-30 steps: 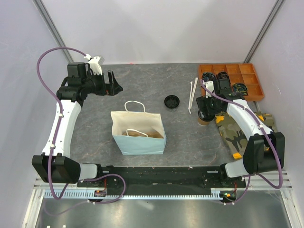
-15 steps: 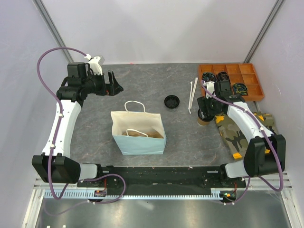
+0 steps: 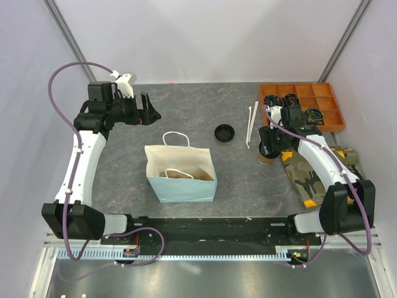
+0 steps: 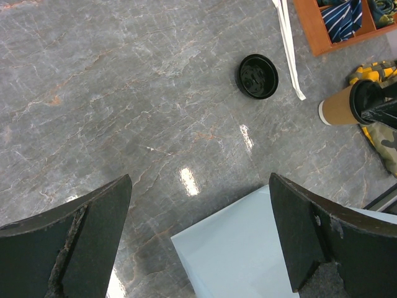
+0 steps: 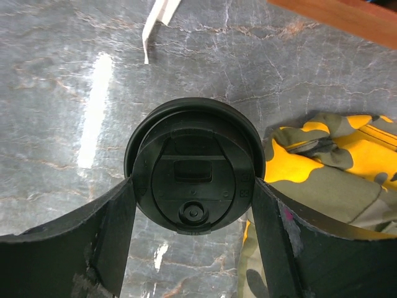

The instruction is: Pack the takeout coffee

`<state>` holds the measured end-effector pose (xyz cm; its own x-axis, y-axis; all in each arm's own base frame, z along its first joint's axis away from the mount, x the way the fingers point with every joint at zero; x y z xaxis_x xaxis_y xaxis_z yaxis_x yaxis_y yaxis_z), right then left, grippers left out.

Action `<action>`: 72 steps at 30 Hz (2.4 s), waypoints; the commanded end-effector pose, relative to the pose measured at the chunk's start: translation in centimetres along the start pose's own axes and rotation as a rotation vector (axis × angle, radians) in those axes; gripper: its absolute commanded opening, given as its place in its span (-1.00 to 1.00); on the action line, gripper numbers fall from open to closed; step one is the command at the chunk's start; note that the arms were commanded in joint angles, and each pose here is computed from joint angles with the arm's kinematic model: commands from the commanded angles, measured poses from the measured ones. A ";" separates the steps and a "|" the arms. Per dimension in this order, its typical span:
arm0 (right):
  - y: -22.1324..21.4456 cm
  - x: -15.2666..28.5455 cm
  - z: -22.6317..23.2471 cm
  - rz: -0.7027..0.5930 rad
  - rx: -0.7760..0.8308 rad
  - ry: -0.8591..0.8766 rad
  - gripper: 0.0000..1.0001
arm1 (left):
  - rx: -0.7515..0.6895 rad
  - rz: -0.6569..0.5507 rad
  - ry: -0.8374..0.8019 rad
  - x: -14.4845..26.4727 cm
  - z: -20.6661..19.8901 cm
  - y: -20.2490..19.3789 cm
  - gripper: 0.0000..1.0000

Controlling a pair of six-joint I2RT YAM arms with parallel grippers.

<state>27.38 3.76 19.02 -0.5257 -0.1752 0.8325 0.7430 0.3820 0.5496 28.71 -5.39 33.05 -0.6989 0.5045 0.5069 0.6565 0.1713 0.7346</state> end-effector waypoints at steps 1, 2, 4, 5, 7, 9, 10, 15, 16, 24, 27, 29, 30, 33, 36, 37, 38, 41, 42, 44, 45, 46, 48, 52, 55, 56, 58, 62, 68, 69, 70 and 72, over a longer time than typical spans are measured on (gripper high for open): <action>1.7 3.2 -0.1 -0.122 0.010 -0.014 0.27 | 0.000 -0.038 -0.021 0.8 -0.6 0.3 0.99; 1.8 3.5 0.0 -0.131 0.016 -0.006 0.25 | 0.003 -0.036 -0.020 0.7 -0.6 0.1 0.99; 2.1 4.3 0.0 -0.139 0.023 -0.007 0.20 | 0.010 -0.032 -0.019 0.7 -0.5 0.0 0.99; 2.2 4.6 0.1 -0.143 0.031 -0.002 0.19 | 0.013 -0.028 -0.022 0.7 -0.5 -0.1 0.99; 2.6 5.5 0.1 -0.154 0.041 0.008 0.16 | 0.015 -0.026 -0.025 0.6 -0.5 -0.2 1.00; 4.0 7.1 0.3 -0.218 0.072 0.053 0.11 | 0.016 -0.025 -0.023 0.6 -0.5 -0.2 0.99; 4.3 7.7 0.6 -0.228 0.079 0.079 0.06 | 0.020 -0.020 -0.023 0.5 -0.4 -0.3 0.99; 8.7 13.6 1.9 -0.386 0.123 0.209 -0.02 | 0.044 -0.009 -0.024 0.3 -0.3 -0.6 0.99; 9.3 14.4 2.2 -0.409 0.133 0.230 -0.03 | 0.049 -0.003 -0.029 0.3 -0.3 -0.8 0.99; 12.5 22.3 6.3 -0.588 0.302 0.412 -0.10 | 0.003 0.006 -0.062 1.2 -0.9 -1.1 0.97; 12.7 23.9 7.8 -0.616 0.365 0.457 -0.11 | -0.068 0.035 -0.130 2.4 -1.7 -1.3 0.93; 12.7 24.4 8.8 -0.619 0.413 0.491 -0.11 | -0.063 0.107 -0.152 2.9 -1.9 -1.8 0.88; 12.8 25.1 9.2 -0.631 0.428 0.505 -0.12 | -0.067 0.110 -0.164 3.4 -2.2 -1.1 0.82; 12.9 25.8 10.4 -0.640 0.464 0.550 -0.15 | -0.071 0.174 -0.292 4.4 -2.4 -0.6 0.65; 12.7 26.2 11.4 -0.647 0.503 0.586 -0.17 | -0.132 0.168 -0.357 5.6 -3.1 -0.6 0.60; 12.5 26.5 11.7 -0.654 0.518 0.596 -0.17 | -0.142 0.163 -0.354 6.0 -3.2 -0.6 0.59; 12.4 26.4 11.8 -0.651 0.523 0.601 -0.17 | -0.135 0.159 -0.352 6.3 -3.1 -0.5 0.58; 11.9 27.0 12.3 -0.652 0.563 0.620 -0.17 | -0.136 0.158 -0.432 7.5 -3.4 -0.4 0.53; 11.7 27.1 12.4 -0.649 0.574 0.624 -0.17 | -0.144 0.174 -0.466 8.2 -3.9 -0.9 0.52; 11.6 27.5 12.9 -0.654 0.601 0.643 -0.17 | -0.251 0.145 -0.561 9.1 -4.7 -1.4 0.52; 11.6 27.6 13.1 -0.653 0.609 0.651 -0.18 | -0.264 0.145 -0.576 9.2 -4.8 -1.8 0.54; 11.6 27.6 13.5 -0.656 0.625 0.661 -0.18 | -0.275 0.148 -0.584 9.4 -4.9 -2.2 0.56; 11.6 27.8 13.9 -0.661 0.642 0.668 -0.19 | -0.311 0.160 -0.595 9.4 -5.1 -3.1 0.57; 11.9 27.6 14.8 -0.665 0.671 0.691 -0.20 | -0.350 0.174 -0.552 8.8 -5.4 -4.5 0.59; 12.1 27.6 15.4 -0.675 0.683 0.699 -0.21 | -0.419 0.121 -0.525 7.6 -6.2 -4.1 0.59; 12.0 27.6 15.5 -0.677 0.685 0.700 -0.21 | -0.438 0.102 -0.518 7.2 -6.3 -3.8 0.59; 12.1 27.7 16.0 -0.686 0.697 0.703 -0.21 | -0.431 0.109 -0.491 6.6 -6.6 -3.7 0.58; 12.2 27.3 17.0 -0.702 0.735 0.709 -0.22 | -0.462 0.109 -0.493 5.6 -7.2 -3.8 0.52; 12.9 26.5 18.3 -0.726 0.790 0.711 -0.23 | -0.435 0.108 -0.467 4.9 -7.6 -3.6 0.35; 13.1 26.3 18.6 -0.727 0.801 0.710 -0.23 | -0.432 0.106 -0.466 4.9 -7.7 -3.5 0.32; 13.2 26.0 18.7 -0.728 0.808 0.703 -0.23 | -0.426 0.105 -0.467 4.8 -7.7 -3.5 0.29; 13.5 25.5 19.1 -0.731 0.826 0.700 -0.24 | -0.414 0.104 -0.475 4.9 -7.8 -3.5 0.18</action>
<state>15.01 20.47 46.38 -0.1678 -0.9089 0.3817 -0.1550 0.4067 0.9003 20.26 -9.89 35.82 -0.3397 0.8359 0.4311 0.4846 -0.2372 0.8419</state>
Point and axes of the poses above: each gripper's point midway between its finger pads, its own x axis back along the fingers, its own z axis along the line the jaws close on, y = z × x, the point moved 9 cm from there along x, back along the fingers, and after that the axes turned 8 degrees about x, right-handed, at the moved point
